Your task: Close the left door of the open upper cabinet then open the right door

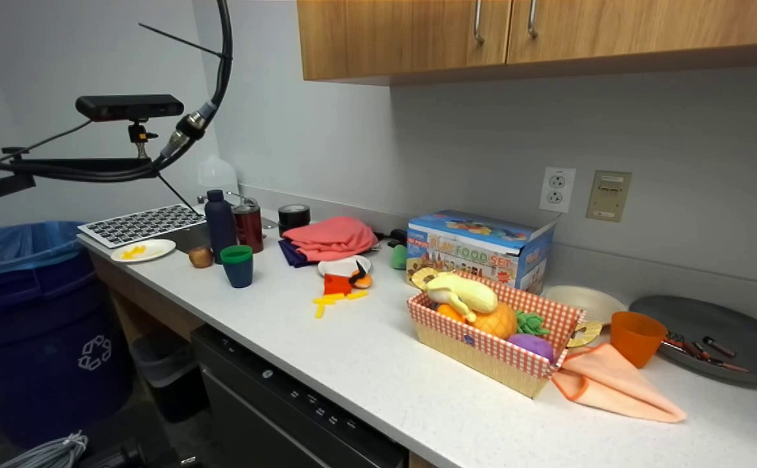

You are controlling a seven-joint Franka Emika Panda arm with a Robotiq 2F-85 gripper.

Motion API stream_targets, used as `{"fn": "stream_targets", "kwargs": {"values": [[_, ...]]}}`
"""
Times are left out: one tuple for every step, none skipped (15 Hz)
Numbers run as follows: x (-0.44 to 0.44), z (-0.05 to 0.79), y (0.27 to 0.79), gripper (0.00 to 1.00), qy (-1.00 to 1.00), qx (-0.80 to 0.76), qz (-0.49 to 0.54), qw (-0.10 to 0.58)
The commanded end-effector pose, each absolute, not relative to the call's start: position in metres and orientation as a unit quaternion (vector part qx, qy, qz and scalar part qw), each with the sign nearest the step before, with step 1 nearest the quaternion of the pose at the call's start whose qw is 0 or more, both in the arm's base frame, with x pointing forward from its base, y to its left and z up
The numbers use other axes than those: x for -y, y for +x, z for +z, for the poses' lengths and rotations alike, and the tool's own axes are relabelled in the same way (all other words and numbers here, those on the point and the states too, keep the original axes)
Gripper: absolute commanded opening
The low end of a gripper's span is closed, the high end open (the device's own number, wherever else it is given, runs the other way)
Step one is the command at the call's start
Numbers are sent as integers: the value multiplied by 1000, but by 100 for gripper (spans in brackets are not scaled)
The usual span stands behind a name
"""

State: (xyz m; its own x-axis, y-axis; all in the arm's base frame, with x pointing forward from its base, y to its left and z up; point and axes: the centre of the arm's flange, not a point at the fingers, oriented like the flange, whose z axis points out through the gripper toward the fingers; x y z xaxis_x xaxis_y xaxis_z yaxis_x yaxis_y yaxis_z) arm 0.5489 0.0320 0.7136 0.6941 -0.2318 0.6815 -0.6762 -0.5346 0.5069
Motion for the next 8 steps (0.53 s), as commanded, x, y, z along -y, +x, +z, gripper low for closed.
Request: {"fn": "stream_targets", "kwargs": {"values": [[5,738,561,100,843,316,305,312],[8,741,559,100,848,326,302,287],[9,741,555,100,854,337,296,263],[5,734,553,100,847,319,295,308],[9,736,553,100,850,326,292,293],[10,737,553,100,851,330,291,286],[9,737,553,100,852,331,291,282],[8,737,553,100,852,332,291,280]]}}
